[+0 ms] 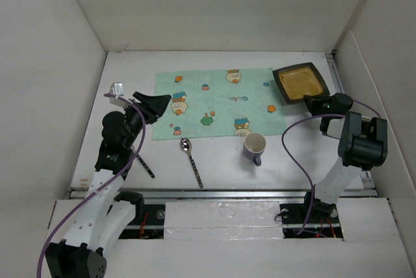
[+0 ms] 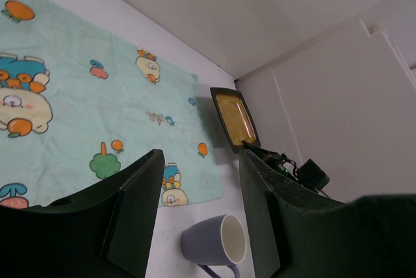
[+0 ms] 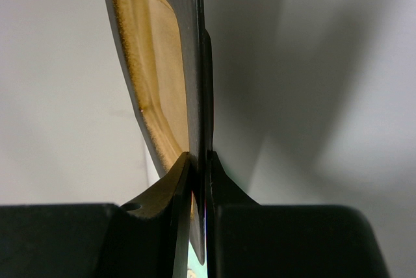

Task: Set the dinner table for one person

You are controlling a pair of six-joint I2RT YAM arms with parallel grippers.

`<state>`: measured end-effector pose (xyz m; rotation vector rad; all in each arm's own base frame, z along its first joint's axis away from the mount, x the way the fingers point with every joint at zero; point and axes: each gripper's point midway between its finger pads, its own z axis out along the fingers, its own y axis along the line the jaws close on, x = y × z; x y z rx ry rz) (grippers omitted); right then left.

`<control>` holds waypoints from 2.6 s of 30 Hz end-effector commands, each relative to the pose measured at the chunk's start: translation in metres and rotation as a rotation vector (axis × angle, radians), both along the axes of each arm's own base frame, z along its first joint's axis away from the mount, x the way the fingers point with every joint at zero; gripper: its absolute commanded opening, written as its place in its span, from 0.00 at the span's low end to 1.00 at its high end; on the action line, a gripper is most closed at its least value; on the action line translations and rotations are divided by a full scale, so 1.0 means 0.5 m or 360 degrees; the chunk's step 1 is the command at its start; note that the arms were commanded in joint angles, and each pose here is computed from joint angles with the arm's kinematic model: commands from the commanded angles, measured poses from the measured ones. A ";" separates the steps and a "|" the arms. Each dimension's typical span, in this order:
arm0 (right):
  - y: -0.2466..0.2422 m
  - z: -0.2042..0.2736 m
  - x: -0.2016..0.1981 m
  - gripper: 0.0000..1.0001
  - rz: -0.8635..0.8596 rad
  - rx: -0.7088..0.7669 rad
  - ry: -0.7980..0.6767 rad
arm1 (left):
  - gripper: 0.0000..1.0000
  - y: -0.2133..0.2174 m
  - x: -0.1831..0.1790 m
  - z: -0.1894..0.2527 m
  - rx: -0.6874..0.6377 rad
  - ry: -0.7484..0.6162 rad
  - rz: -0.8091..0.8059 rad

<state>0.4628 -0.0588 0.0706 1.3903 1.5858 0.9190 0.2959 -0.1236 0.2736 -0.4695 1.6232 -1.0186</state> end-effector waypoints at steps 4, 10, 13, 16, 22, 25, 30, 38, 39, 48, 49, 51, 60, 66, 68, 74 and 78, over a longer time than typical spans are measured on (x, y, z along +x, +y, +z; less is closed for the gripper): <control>0.074 0.436 0.049 0.00 0.0422 -0.0484 -0.0877 | 0.47 -0.010 -0.063 0.200 0.0152 -0.0367 -0.0118; 0.259 0.384 0.058 0.00 0.1256 -0.0512 -0.0808 | 0.47 0.012 -0.081 0.179 0.0437 -0.0290 -0.0092; 0.327 0.331 0.054 0.00 0.1506 -0.0483 -0.0756 | 0.48 0.030 -0.087 0.148 0.0557 -0.0235 -0.0047; 0.391 0.315 0.047 0.00 0.1668 -0.0559 -0.0723 | 0.48 0.044 -0.096 0.128 0.0646 -0.0204 -0.0022; 0.507 0.272 0.029 0.00 0.1892 -0.0513 -0.0654 | 0.48 0.056 -0.101 0.085 0.0701 -0.0151 0.0006; 0.550 0.246 0.033 0.00 0.1932 -0.0464 -0.0625 | 0.48 0.058 -0.097 0.050 0.0732 -0.0117 -0.0001; 0.591 0.220 0.038 0.00 0.1986 -0.0399 -0.0596 | 0.48 0.068 -0.092 0.027 0.0757 -0.0081 0.0036; 0.636 0.169 0.059 0.00 0.2084 -0.0398 -0.0474 | 0.49 0.073 -0.092 0.033 0.0776 -0.0097 0.0060; 0.647 0.169 0.054 0.00 0.2103 -0.0384 -0.0483 | 0.49 0.075 -0.093 0.034 0.0777 -0.0098 0.0065; 0.668 0.150 0.034 0.00 0.2134 -0.0320 -0.0482 | 0.49 0.076 -0.089 0.028 0.0778 -0.0075 0.0072; 0.669 0.143 0.036 0.00 0.2137 -0.0314 -0.0474 | 0.49 0.076 -0.091 0.030 0.0778 -0.0086 0.0072; 0.670 0.135 0.034 0.00 0.2150 -0.0299 -0.0464 | 0.49 0.077 -0.091 0.031 0.0773 -0.0086 0.0078; 0.672 0.092 0.050 0.00 0.2138 -0.0282 -0.0405 | 0.49 0.077 -0.089 0.028 0.0773 -0.0077 0.0079; 0.669 0.059 0.054 0.00 0.2132 -0.0297 -0.0345 | 0.49 0.077 -0.090 0.029 0.0773 -0.0079 0.0079; 0.665 0.046 0.048 0.00 0.2131 -0.0297 -0.0294 | 0.50 0.079 -0.091 0.030 0.0773 -0.0083 0.0088; 0.657 0.052 0.044 0.34 0.2141 -0.0368 -0.0272 | 0.49 0.079 -0.089 0.030 0.0773 -0.0080 0.0087; 0.632 0.078 0.059 0.51 0.2079 -0.0511 -0.0254 | 0.50 0.079 -0.090 0.030 0.0770 -0.0082 0.0088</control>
